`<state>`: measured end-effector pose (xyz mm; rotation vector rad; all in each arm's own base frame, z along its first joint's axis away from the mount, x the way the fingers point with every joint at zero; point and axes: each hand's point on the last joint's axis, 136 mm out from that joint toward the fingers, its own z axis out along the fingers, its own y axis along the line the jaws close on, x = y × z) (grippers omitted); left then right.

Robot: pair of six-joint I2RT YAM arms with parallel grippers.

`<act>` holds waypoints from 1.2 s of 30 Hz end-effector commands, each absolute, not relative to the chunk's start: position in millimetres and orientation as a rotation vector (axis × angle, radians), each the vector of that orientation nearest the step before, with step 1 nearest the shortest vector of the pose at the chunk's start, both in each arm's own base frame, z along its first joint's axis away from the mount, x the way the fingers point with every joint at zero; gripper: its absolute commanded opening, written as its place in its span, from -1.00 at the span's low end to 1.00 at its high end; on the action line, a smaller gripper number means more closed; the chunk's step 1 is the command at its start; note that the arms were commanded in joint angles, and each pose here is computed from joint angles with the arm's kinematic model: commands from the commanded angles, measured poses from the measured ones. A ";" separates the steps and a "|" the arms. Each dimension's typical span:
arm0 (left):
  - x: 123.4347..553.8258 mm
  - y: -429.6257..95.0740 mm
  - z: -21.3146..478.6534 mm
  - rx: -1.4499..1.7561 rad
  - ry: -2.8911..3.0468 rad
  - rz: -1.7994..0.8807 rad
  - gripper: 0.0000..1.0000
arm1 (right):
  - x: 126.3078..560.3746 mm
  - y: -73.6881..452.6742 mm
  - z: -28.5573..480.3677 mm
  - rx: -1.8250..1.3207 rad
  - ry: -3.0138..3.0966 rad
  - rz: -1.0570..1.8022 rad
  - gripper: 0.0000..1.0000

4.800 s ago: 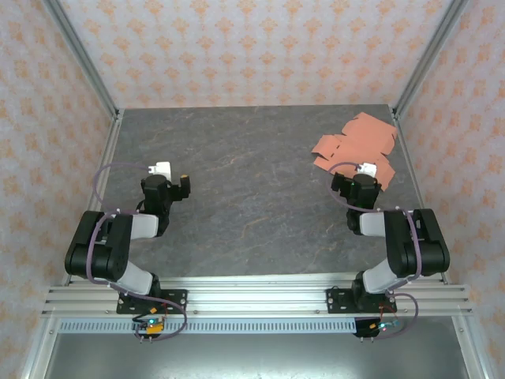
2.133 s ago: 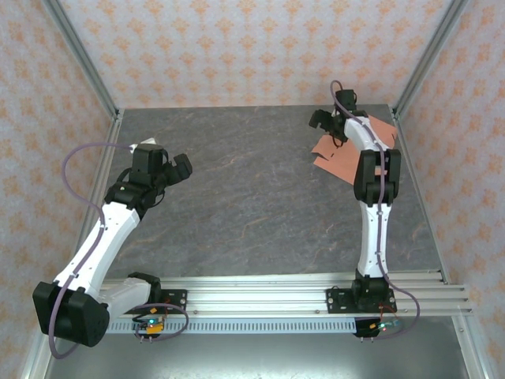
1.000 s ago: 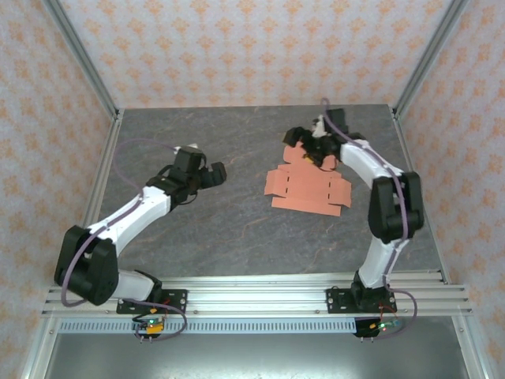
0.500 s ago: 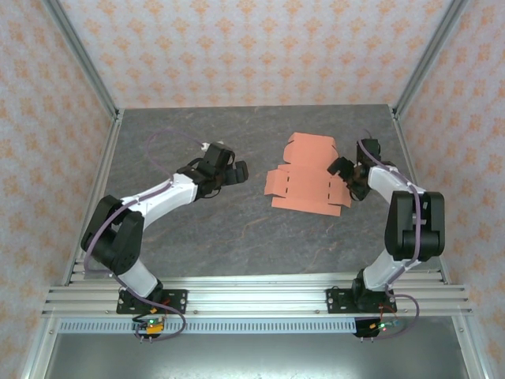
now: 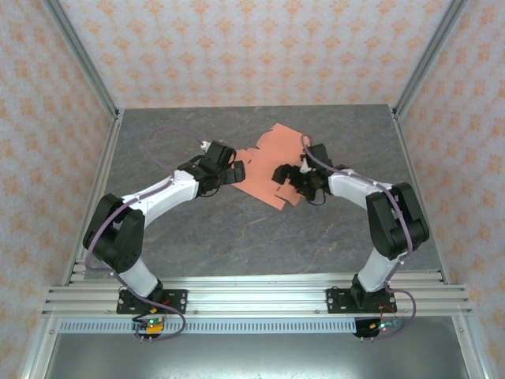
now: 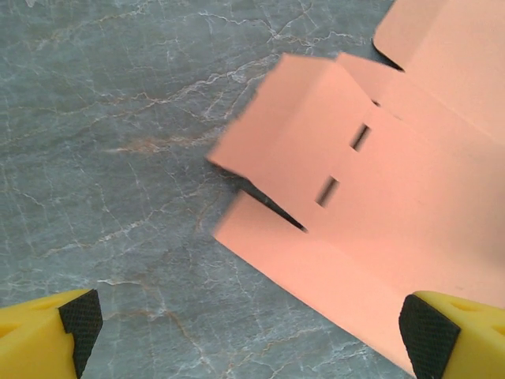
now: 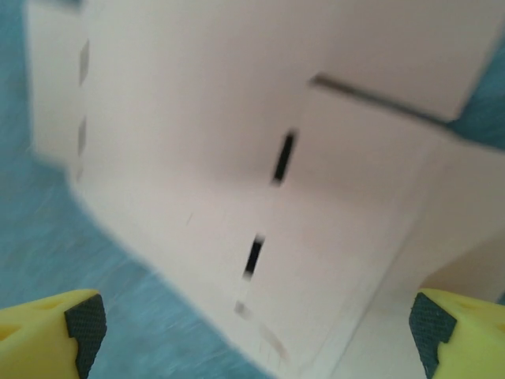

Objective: Fold the paper box

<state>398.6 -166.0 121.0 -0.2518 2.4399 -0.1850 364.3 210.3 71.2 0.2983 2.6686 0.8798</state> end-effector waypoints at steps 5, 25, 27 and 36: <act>408.5 -168.7 127.2 -0.235 2.445 -0.169 1.00 | 390.5 164.9 111.5 0.125 2.598 0.600 0.98; 400.3 -157.7 73.4 -0.358 2.615 -0.071 1.00 | 410.0 203.8 52.2 -0.130 2.831 0.860 0.34; 401.9 -157.5 72.6 -0.349 2.619 -0.064 1.00 | 404.9 212.8 52.1 -0.127 2.831 0.961 0.23; 402.9 -167.9 58.6 -0.399 2.620 -0.155 0.99 | 384.2 250.1 51.4 -0.094 2.790 1.280 0.10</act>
